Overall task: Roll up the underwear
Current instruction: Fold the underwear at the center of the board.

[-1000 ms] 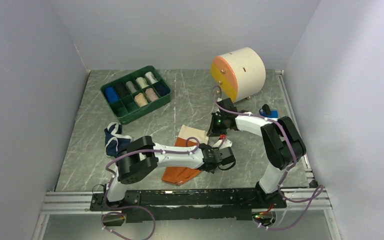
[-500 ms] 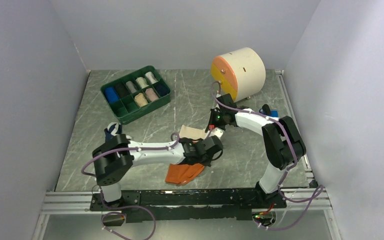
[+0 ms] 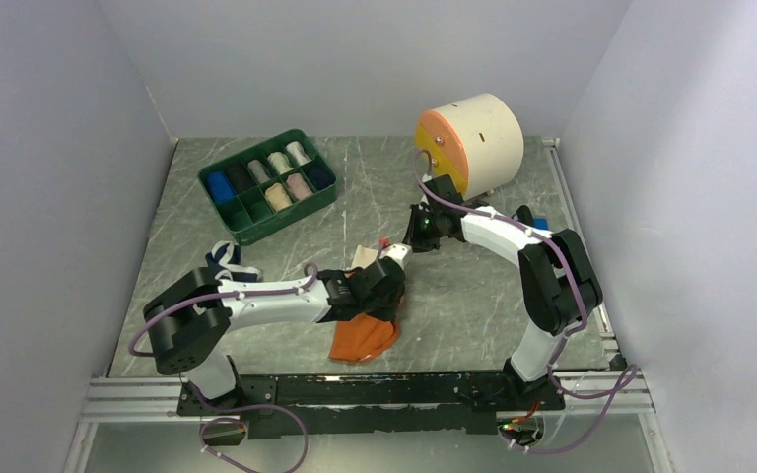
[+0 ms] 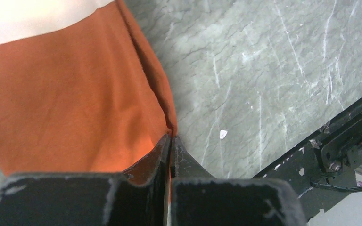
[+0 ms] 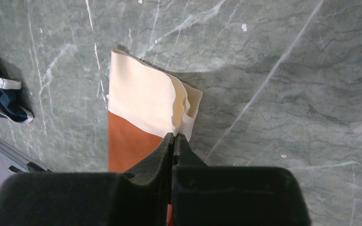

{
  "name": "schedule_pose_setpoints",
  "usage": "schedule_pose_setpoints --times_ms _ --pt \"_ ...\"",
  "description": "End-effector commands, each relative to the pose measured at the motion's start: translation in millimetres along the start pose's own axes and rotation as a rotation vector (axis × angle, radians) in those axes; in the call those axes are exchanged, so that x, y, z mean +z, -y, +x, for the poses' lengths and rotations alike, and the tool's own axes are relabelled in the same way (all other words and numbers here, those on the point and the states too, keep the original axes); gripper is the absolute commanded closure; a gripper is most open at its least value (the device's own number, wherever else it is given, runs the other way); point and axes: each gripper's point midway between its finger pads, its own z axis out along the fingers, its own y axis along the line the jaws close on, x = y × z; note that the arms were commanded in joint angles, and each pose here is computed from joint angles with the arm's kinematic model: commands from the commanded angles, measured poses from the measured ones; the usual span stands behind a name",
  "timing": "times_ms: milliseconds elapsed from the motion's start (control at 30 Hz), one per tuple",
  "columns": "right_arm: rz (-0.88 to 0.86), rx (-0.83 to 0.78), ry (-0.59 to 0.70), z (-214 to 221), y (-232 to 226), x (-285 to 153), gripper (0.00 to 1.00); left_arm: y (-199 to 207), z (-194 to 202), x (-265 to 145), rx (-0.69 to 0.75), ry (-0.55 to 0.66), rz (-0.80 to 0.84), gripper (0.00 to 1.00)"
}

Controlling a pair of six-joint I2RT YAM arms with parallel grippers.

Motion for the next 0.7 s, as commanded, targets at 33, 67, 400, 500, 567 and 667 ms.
schedule_pose_setpoints --times_ms 33,67,400,500,567,667 --pt "-0.004 -0.007 0.066 -18.1 -18.5 -9.2 0.98 1.0 -16.4 -15.8 -0.110 0.069 0.102 0.95" --pt "-0.003 -0.004 0.073 -19.2 -19.5 -9.3 0.99 -0.9 -15.7 -18.0 -0.127 0.077 0.110 0.95" --pt "0.006 -0.015 0.074 -23.0 -37.1 0.1 0.99 -21.0 -2.5 -27.1 -0.221 0.084 0.137 0.95" --pt "0.018 -0.032 0.064 -23.0 -43.7 5.8 0.99 -30.9 0.2 -28.7 -0.236 0.087 0.117 0.95" --pt "0.031 -0.036 0.059 -22.7 -46.4 10.7 0.99 -39.5 4.0 -29.8 -0.250 0.083 0.102 0.95" --pt "0.038 -0.042 0.054 -22.1 -52.3 17.8 0.99 -50.2 7.5 -32.4 -0.283 0.086 0.092 0.95"
